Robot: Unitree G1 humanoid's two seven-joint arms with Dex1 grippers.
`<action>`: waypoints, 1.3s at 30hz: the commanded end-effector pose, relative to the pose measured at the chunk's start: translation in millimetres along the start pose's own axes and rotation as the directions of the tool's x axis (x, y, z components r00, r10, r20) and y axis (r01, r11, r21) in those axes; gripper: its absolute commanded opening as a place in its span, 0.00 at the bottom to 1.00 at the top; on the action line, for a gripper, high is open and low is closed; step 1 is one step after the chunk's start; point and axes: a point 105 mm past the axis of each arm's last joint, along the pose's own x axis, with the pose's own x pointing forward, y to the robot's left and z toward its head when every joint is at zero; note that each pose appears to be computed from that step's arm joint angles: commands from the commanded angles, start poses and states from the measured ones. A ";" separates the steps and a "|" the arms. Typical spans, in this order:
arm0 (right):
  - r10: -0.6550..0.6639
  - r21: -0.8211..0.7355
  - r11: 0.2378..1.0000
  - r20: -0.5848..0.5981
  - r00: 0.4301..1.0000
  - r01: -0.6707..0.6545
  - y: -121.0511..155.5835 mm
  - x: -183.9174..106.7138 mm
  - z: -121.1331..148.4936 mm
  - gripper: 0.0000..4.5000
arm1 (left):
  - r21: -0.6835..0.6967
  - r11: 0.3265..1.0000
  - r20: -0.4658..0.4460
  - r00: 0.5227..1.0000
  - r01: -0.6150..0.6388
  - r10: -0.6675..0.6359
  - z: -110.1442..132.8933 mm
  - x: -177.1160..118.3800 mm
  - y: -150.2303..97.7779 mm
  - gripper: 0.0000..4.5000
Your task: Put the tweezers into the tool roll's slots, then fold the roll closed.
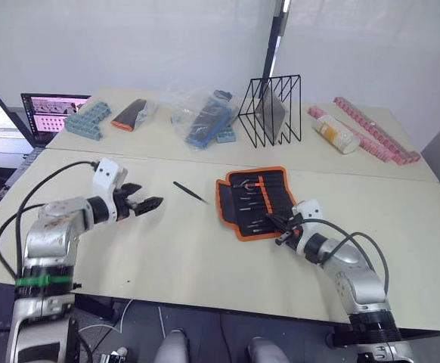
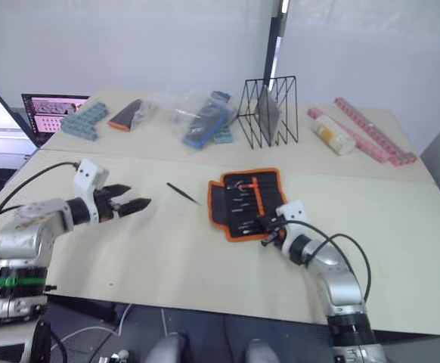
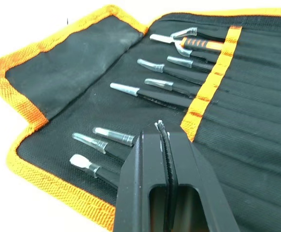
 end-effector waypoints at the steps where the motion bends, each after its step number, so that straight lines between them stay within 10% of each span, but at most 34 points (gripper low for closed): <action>1: 0.001 0.003 1.000 0.005 1.000 -0.001 -2.1 0.2 -1.7 0.00 | 0.010 0.997 0.077 0.995 -0.072 0.071 6.2 -24.0 2.3 0.99; 21: 0.014 0.035 0.999 -0.045 0.999 -0.012 -5.0 -3.4 -23.3 0.00 | -0.181 0.961 0.126 0.965 -0.206 0.231 -47.6 -65.4 -25.4 0.99; 39: -0.008 0.043 0.999 -0.043 0.999 0.009 -1.6 -8.1 -27.7 0.00 | -0.189 0.942 0.028 0.958 -0.277 0.287 -4.2 38.8 -38.6 0.99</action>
